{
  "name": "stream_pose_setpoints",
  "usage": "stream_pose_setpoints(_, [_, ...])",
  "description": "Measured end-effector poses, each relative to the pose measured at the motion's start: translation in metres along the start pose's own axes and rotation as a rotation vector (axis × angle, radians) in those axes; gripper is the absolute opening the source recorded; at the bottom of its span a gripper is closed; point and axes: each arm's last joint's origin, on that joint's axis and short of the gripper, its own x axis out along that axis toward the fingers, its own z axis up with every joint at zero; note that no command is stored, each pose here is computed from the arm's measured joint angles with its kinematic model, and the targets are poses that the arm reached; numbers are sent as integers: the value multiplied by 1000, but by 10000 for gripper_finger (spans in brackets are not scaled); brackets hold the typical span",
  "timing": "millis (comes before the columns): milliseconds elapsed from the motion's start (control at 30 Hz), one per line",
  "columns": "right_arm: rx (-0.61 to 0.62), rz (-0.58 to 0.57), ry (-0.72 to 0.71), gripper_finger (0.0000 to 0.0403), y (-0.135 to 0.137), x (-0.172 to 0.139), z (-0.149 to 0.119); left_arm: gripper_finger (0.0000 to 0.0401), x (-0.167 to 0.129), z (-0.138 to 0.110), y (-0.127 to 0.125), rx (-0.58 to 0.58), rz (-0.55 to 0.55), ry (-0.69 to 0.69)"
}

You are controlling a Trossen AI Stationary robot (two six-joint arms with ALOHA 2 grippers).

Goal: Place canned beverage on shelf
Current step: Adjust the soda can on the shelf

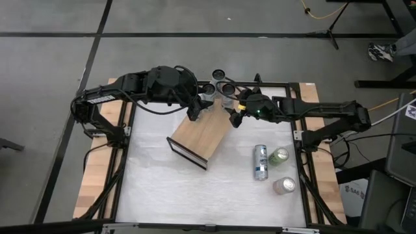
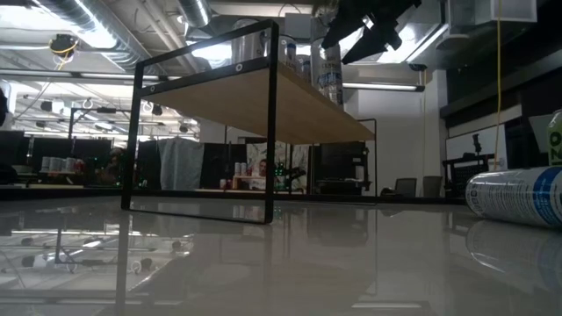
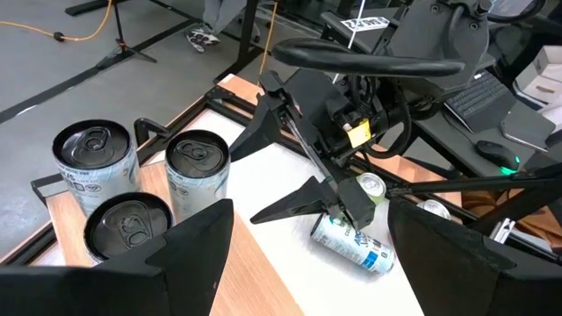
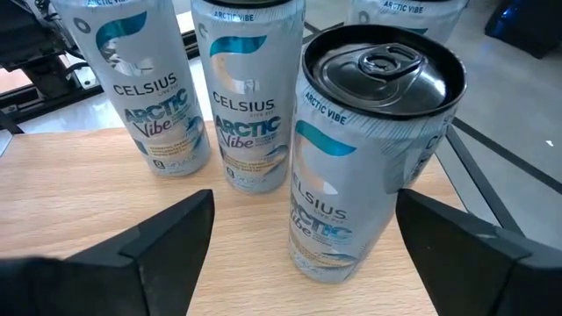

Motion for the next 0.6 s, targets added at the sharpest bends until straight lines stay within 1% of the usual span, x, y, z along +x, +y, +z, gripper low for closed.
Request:
stream_pose_setpoints(267, [-1,-24,-8,348,-1,0,0,299,0,0,0,0,0,0])
stream_pose_setpoints(367, [-1,-27,-9,361,-1,0,0,299,0,0,0,0,0,0])
stream_pose_setpoints(500, [-1,-34,-12,394,-1,0,0,299,0,0,0,0,0,0])
stream_pose_setpoints(600, [-1,-81,-28,390,-2,0,1,299,0,0,0,0,0,0])
